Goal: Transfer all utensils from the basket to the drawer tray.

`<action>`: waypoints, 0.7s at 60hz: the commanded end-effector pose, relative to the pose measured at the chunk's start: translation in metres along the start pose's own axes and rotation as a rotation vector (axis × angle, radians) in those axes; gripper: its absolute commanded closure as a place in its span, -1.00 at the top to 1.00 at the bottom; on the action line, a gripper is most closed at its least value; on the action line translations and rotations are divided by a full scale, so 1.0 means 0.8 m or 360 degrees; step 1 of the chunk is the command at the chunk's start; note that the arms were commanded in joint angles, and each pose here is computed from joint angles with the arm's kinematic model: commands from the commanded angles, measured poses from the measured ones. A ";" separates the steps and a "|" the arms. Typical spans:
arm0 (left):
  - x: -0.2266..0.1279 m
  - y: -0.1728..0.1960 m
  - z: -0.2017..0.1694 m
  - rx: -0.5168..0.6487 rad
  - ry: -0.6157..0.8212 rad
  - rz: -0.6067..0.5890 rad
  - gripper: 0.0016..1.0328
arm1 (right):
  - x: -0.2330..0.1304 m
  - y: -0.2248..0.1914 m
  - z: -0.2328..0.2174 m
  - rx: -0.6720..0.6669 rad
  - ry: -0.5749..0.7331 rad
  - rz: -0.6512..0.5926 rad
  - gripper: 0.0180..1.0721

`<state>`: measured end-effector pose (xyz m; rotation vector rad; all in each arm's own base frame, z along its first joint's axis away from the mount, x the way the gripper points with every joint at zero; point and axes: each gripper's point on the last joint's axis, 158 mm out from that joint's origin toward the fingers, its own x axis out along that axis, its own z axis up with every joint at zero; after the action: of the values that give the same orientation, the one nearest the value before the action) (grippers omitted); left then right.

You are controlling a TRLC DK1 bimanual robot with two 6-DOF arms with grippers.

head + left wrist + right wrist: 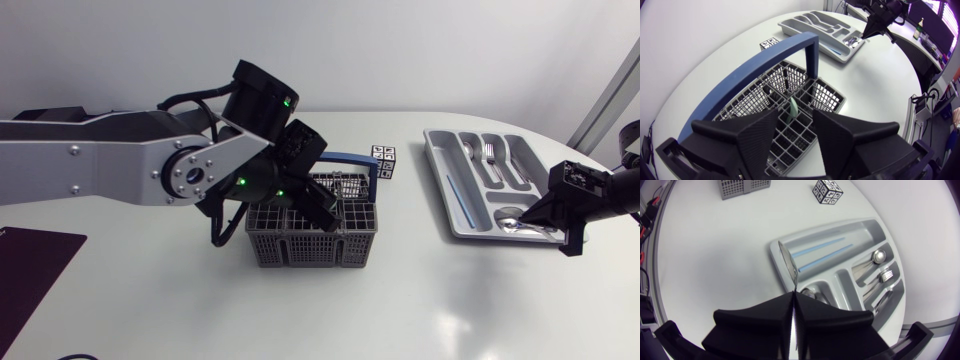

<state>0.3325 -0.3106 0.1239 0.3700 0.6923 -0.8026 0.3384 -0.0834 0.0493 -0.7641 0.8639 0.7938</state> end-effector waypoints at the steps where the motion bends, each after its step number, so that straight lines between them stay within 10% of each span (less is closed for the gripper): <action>1: 0.009 -0.006 0.004 -0.0008 -0.0015 -0.0023 -0.04 | 0.011 -0.015 -0.022 -0.0104 0.0052 -0.0004 -0.89; 23: 0.020 -0.009 0.005 -0.0059 -0.0068 -0.0025 -0.04 | 0.050 -0.045 -0.079 -0.0274 0.0289 -0.0137 -0.86; 42: 0.039 -0.010 -0.007 -0.0077 -0.0033 -0.0022 -0.04 | 0.037 -0.067 -0.079 -0.0309 0.0326 -0.0337 0.23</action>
<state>0.3467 -0.3278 0.1205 0.3205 0.6412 -0.7993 0.3794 -0.1546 0.0064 -1.0893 0.8817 0.6311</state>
